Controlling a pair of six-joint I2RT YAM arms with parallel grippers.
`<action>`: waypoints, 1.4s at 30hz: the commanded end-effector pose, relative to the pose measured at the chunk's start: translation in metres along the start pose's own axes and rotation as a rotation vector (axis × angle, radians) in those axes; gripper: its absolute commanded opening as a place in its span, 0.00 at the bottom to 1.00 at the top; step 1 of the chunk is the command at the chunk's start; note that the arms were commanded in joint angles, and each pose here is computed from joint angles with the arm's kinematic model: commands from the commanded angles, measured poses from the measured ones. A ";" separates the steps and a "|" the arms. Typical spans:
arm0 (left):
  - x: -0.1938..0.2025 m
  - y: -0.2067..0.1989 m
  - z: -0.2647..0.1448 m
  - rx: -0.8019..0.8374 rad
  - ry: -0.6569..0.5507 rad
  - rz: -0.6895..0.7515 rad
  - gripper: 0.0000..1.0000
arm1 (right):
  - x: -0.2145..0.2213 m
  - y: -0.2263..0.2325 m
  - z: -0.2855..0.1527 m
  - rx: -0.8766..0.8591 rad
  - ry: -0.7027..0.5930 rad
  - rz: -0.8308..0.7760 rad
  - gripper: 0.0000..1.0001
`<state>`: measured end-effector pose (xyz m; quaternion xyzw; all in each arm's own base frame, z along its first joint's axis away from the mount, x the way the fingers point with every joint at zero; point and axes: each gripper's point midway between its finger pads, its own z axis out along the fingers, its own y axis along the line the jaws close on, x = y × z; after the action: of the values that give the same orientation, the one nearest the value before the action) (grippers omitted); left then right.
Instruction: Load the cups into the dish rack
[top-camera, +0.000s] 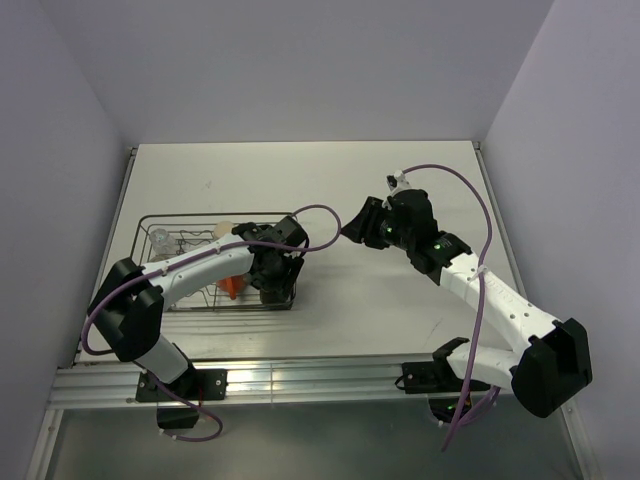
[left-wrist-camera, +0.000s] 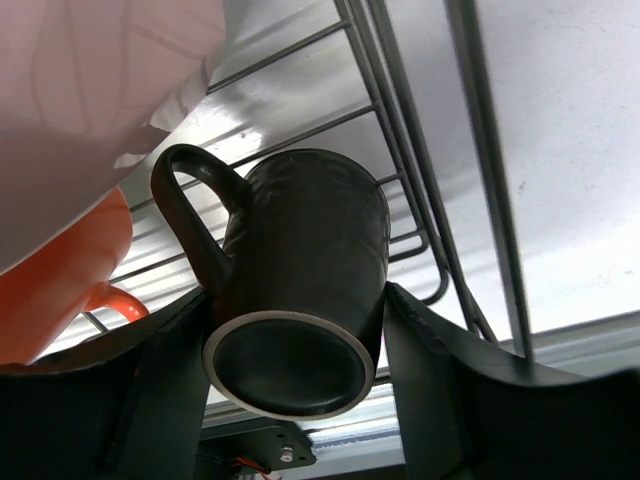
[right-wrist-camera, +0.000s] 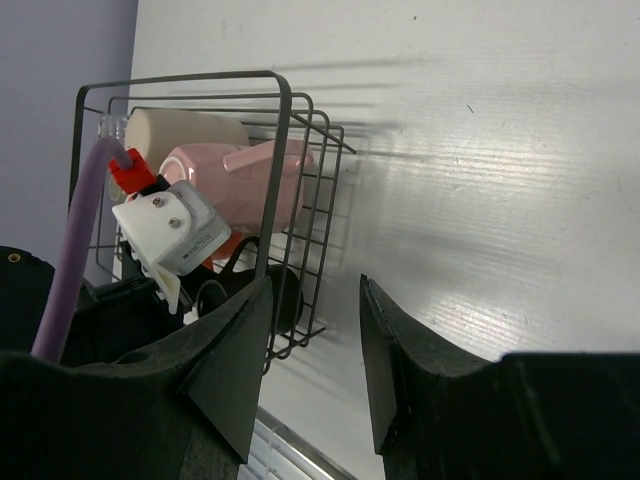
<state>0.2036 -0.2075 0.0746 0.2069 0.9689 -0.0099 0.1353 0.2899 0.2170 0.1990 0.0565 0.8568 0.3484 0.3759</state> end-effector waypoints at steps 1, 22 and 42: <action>0.004 0.008 0.004 -0.048 -0.003 -0.001 0.70 | -0.008 0.001 0.002 -0.014 -0.030 -0.012 0.48; -0.011 0.003 -0.027 0.000 -0.081 -0.019 0.77 | -0.009 0.004 0.001 -0.019 -0.025 -0.015 0.48; -0.045 0.002 -0.099 0.059 -0.280 -0.067 0.77 | -0.016 0.005 -0.001 0.000 -0.038 -0.031 0.48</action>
<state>0.2086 -0.2124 0.1384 0.1928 0.9585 -0.0502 0.2041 0.2893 0.2169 0.1974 0.0541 0.8585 0.3467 0.3741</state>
